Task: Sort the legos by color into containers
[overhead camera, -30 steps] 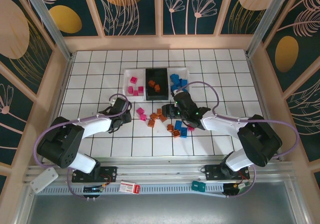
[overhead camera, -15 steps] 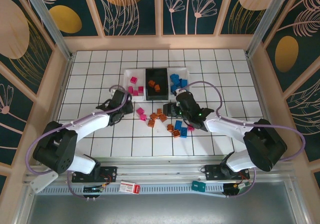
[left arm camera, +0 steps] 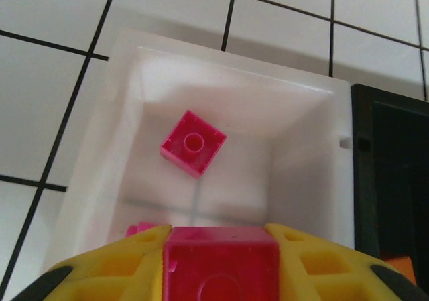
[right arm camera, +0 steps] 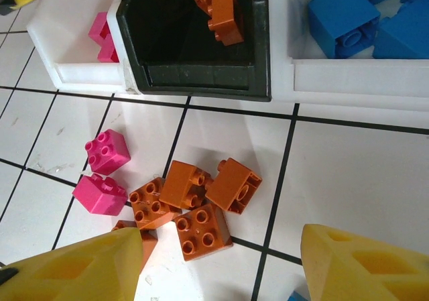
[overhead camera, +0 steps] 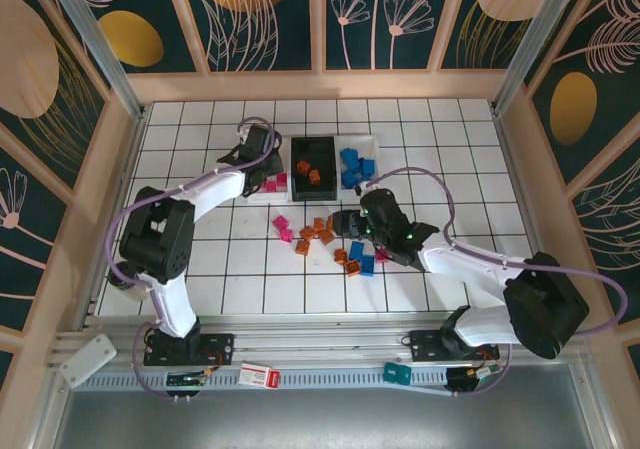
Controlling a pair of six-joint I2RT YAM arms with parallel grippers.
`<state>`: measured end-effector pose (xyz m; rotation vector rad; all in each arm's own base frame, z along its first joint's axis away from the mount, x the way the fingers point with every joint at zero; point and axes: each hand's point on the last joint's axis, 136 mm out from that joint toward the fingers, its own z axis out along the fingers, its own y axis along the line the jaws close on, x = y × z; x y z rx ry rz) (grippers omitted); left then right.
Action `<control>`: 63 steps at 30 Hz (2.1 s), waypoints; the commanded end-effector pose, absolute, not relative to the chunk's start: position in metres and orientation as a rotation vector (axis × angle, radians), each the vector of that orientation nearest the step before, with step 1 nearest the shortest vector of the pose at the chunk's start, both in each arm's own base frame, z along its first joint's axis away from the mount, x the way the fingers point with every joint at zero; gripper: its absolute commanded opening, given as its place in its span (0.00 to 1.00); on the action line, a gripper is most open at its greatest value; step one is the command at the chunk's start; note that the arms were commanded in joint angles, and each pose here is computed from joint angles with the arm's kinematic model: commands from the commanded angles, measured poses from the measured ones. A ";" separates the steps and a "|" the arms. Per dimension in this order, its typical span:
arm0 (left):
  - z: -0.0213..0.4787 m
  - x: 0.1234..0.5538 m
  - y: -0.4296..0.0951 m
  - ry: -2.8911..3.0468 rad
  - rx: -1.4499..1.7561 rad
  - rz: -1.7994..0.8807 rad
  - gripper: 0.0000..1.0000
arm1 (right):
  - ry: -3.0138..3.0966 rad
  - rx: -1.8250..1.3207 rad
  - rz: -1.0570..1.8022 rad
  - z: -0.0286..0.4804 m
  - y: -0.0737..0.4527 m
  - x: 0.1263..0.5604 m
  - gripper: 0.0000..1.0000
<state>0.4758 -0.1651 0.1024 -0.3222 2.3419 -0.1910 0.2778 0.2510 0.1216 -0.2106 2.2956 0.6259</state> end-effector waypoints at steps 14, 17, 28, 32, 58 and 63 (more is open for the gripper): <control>0.136 0.395 -0.184 2.309 -0.225 -0.416 0.76 | 2.272 -0.161 0.624 0.125 0.240 0.272 0.65; 0.111 0.355 -0.198 2.363 -0.175 -0.452 0.77 | 2.281 -0.160 0.632 0.120 0.241 0.272 0.65; 0.056 0.305 -0.216 2.479 -0.105 -0.487 0.76 | 2.280 -0.146 0.649 0.120 0.242 0.272 0.65; 0.042 0.297 -0.216 2.507 -0.086 -0.492 0.74 | 2.279 -0.139 0.634 0.121 0.238 0.270 0.65; 0.072 0.301 -0.204 2.421 -0.092 -0.437 0.30 | 2.297 -0.139 0.618 0.118 0.241 0.275 0.65; 0.113 0.340 -0.179 2.330 -0.181 -0.393 0.31 | 2.305 -0.143 0.610 0.116 0.243 0.277 0.65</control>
